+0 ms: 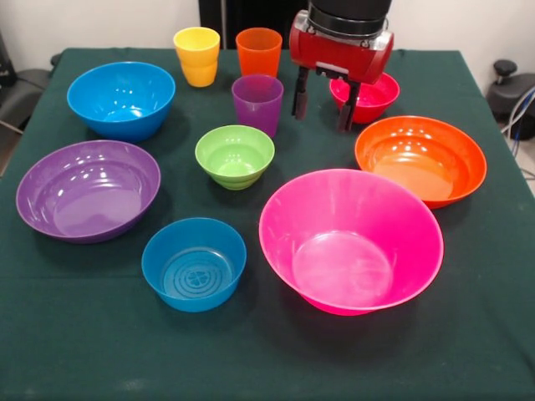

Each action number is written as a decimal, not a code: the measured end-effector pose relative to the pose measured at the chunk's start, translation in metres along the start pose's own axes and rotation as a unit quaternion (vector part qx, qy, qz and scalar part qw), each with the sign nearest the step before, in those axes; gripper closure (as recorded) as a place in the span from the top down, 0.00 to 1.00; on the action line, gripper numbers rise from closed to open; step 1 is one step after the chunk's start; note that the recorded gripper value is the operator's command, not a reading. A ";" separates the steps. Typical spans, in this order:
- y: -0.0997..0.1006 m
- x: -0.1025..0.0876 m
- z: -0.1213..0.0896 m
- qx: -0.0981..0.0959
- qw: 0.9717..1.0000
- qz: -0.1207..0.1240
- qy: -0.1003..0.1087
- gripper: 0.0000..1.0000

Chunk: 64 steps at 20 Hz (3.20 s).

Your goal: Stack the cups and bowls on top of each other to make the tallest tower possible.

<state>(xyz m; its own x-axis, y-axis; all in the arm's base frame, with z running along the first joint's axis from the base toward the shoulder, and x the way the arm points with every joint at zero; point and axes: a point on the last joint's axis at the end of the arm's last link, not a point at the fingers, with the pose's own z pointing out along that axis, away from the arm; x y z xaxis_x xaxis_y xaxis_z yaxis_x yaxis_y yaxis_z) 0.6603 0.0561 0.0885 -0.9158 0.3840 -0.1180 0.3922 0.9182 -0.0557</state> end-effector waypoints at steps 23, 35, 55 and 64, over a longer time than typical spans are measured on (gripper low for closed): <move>-0.027 0.099 -0.046 0.038 0.985 0.169 0.011 1.00; -0.063 0.092 -0.039 0.044 0.978 0.205 0.010 1.00; -0.073 0.086 -0.024 0.057 0.976 0.209 0.012 1.00; -0.080 0.075 -0.025 0.055 0.975 0.216 0.007 1.00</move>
<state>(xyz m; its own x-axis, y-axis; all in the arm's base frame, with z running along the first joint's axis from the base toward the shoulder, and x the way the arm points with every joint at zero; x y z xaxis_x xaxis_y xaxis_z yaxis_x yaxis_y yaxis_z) 0.5583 0.0141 0.1084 -0.6634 0.7348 -0.1413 0.7482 0.6542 -0.1106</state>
